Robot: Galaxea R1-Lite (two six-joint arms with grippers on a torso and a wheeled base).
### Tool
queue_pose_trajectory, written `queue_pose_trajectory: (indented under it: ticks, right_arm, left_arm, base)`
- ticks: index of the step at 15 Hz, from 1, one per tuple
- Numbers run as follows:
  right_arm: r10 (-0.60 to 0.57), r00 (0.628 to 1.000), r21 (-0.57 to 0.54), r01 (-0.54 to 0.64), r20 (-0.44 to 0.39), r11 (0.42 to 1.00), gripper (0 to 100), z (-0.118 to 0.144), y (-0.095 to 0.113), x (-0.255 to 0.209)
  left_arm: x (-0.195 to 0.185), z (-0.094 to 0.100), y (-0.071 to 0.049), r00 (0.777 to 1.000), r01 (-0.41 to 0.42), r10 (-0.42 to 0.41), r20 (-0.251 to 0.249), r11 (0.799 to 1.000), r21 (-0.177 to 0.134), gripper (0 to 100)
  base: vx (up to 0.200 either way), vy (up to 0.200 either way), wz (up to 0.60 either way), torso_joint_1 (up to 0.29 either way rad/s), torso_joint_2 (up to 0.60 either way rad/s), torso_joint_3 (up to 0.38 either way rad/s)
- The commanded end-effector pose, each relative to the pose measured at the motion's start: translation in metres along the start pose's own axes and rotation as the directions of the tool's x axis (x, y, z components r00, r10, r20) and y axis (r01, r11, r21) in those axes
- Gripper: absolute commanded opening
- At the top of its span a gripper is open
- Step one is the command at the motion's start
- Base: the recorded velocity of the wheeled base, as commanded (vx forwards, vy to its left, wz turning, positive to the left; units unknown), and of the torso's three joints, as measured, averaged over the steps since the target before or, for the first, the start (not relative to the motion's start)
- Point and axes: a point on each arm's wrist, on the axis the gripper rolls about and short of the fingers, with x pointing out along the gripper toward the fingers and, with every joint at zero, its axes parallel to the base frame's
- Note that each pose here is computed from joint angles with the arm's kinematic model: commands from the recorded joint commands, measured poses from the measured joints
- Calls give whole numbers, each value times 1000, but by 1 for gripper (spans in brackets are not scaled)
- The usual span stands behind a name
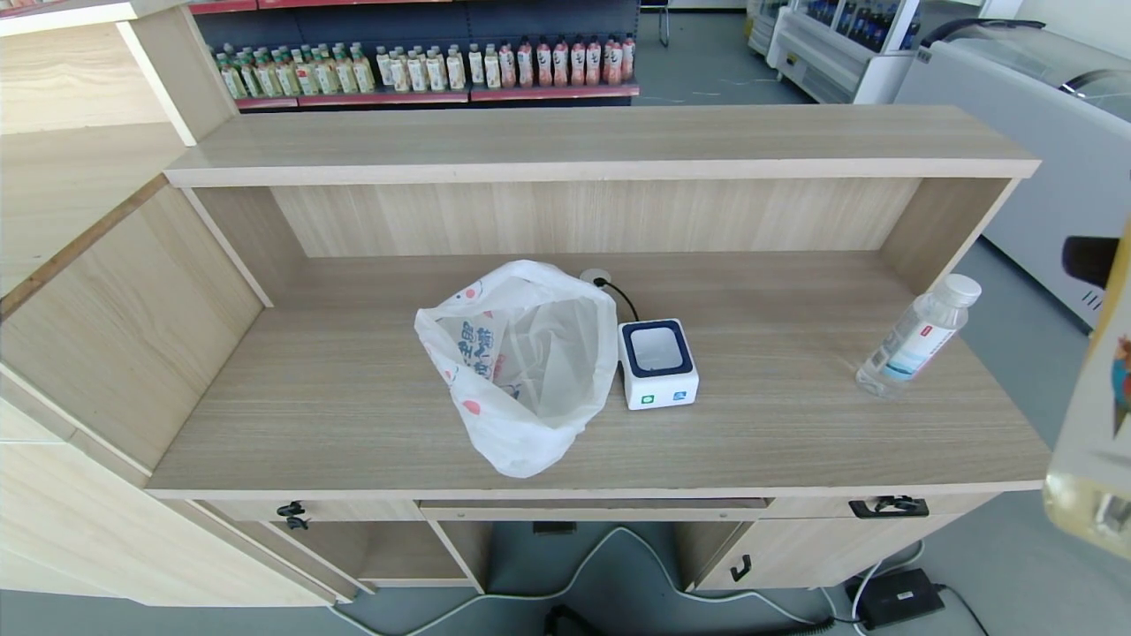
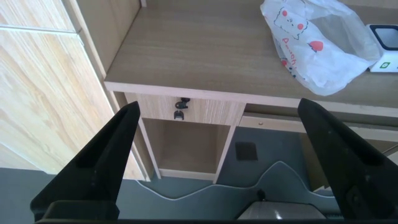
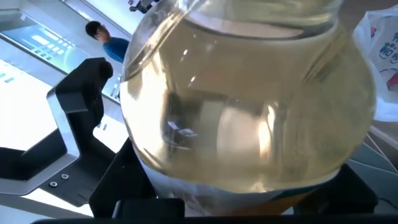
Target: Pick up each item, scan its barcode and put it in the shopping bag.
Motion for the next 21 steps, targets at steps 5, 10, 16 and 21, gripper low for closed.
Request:
queue_pose_trajectory:
  ticks: [5, 10, 16, 21]
  right_arm:
    - [-3, 1000, 3, 3, -3, 1000, 0, -1, -2, 1]
    - [-6, 1000, -1, 6, 0, 1000, 0, -3, 0, -1]
    - [-398, 915, -369, 391, 60, 843, 0, -24, -61, -23]
    - [-844, 520, -705, 648, 134, 288, 0, -46, -130, -79]
  left_arm:
    - [0, 0, 0, 1000, -1, 1, 1, 1000, -1, 100]
    - [0, 0, 0, 1000, -1, 1, 1, 1000, -1, 100]
    - [0, 0, 0, 1000, -1, 1, 1, 1000, -1, 100]
    - [0, 0, 0, 1000, -1, 1, 1, 1000, -1, 100]
  base:
    - [0, 0, 0, 0, 0, 0]
    - [0, 0, 0, 0, 0, 0]
    - [0, 0, 0, 0, 0, 0]
    - [0, 0, 0, 0, 0, 0]
